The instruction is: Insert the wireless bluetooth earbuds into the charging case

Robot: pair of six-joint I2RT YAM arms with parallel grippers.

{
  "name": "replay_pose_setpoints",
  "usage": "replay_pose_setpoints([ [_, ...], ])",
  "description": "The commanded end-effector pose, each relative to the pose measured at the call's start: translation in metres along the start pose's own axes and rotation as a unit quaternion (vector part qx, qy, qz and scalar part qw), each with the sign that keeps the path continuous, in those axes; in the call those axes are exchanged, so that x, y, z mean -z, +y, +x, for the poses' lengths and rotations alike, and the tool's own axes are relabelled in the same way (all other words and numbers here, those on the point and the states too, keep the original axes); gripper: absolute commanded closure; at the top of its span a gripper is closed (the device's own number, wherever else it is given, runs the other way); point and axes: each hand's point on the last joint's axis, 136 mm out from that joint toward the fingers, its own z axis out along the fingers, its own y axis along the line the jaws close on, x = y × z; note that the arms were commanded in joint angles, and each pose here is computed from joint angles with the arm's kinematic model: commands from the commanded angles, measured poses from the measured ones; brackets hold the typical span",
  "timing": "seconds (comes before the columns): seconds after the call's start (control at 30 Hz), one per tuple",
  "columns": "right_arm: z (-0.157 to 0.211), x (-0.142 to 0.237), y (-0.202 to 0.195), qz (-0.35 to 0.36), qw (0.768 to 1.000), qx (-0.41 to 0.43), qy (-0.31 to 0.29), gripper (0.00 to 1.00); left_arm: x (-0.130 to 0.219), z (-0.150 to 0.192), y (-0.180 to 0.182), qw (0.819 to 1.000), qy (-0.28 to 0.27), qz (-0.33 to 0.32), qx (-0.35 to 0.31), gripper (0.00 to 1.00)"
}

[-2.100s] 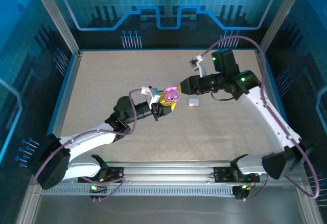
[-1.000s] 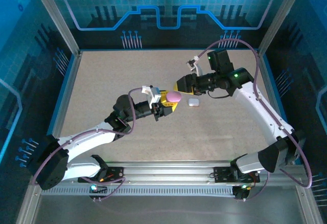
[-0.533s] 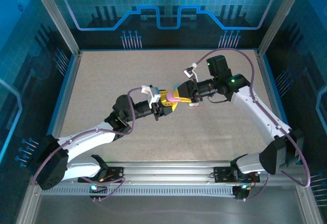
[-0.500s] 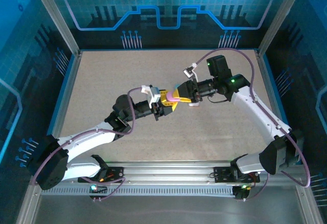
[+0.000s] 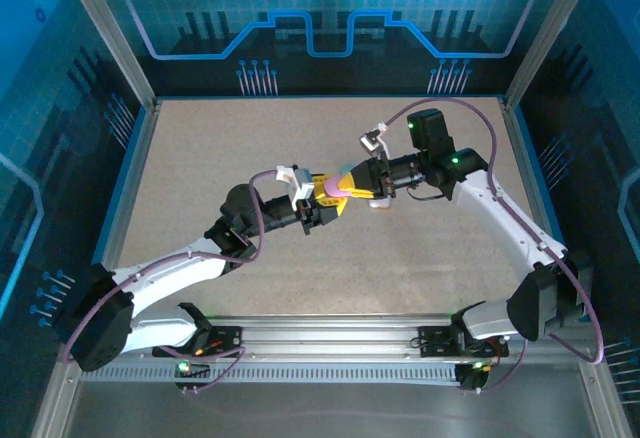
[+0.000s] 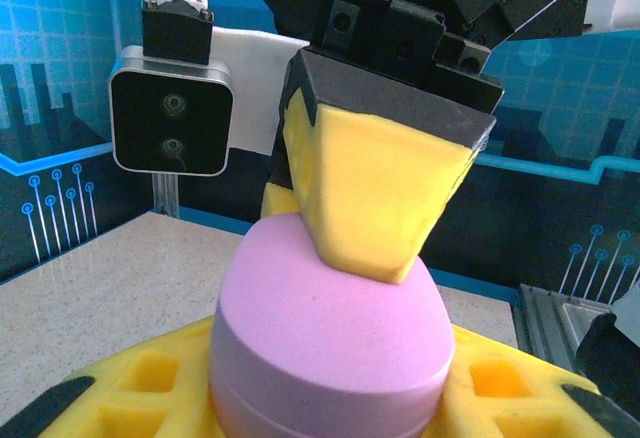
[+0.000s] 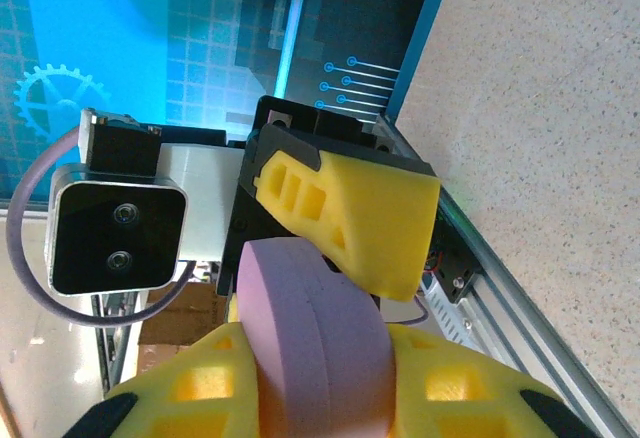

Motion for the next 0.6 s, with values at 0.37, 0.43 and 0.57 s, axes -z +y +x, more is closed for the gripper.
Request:
replay_pose_setpoints([
  [0.37,-0.03,0.024,-0.036,0.052,0.993,-0.027,-0.098,0.87,0.008,-0.002,0.001,0.999,0.02,-0.021,-0.039,0.31],
  [0.43,-0.033,0.029,-0.058,0.085,0.989,-0.044,-0.115,0.86,0.015,-0.002,0.007,0.998,0.016,-0.048,-0.046,0.29],
  [0.57,-0.031,0.031,-0.119,0.169,0.973,-0.098,-0.124,0.86,0.034,-0.014,0.019,0.992,-0.006,-0.11,-0.062,0.27],
])
